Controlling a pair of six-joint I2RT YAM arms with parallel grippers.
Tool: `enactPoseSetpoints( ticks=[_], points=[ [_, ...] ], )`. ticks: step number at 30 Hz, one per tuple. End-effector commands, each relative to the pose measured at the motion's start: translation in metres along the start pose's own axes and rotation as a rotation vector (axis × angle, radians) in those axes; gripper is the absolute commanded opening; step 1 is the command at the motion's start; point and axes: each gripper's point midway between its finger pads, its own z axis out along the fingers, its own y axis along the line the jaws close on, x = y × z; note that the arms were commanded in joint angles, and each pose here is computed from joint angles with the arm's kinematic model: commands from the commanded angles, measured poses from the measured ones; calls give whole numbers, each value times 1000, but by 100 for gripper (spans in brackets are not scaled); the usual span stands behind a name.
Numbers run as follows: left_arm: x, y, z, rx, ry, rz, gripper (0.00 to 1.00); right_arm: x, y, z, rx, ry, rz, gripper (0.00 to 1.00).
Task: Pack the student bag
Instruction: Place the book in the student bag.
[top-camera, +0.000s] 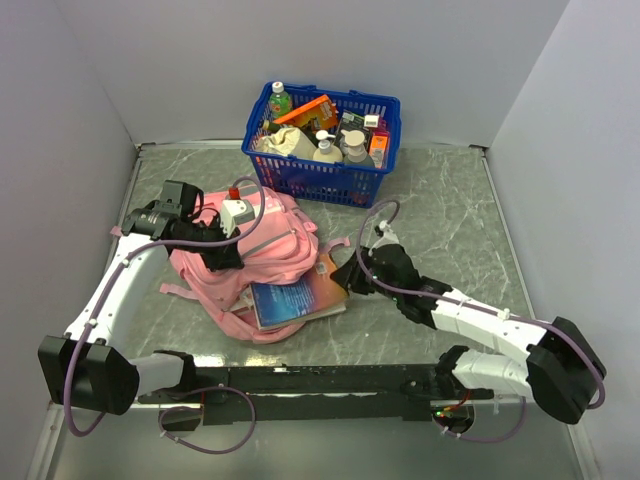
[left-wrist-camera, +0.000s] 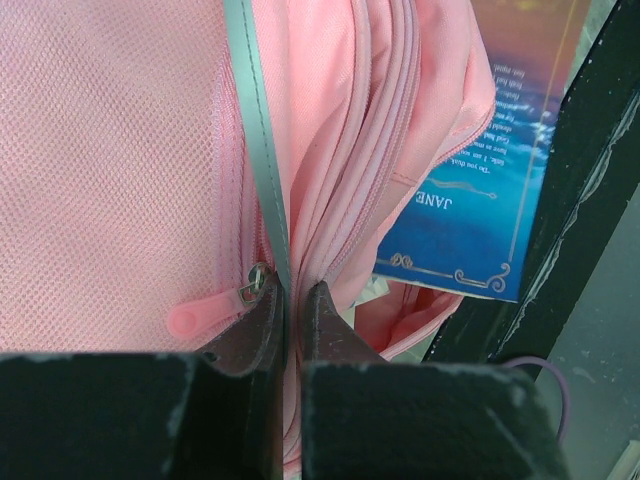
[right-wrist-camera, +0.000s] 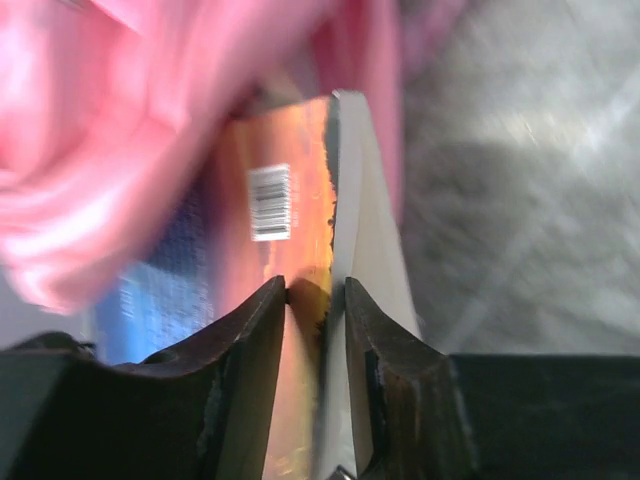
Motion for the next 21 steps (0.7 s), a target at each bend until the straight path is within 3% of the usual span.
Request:
enactPoseSetpoints(
  ticks=[1,6,16,18,21],
  points=[
    [-28,7,-6,-24,-88,92,1,-56,92,-7,-239,-201,-20,34],
    [-32,0,-4,25,-92,63,1,-41,126,20,-228,-175,-41,29],
    [-38,-27,6,133,-104,72,1,-36,156,64,-215,-204,-118,30],
    [-39,-28,7,134,-100,72,1,-38,166,68,-254,-216,-155,38],
    [-36,-27,8,131,-88,80,1,-27,144,70,-188,-165,-181,56]
  ],
)
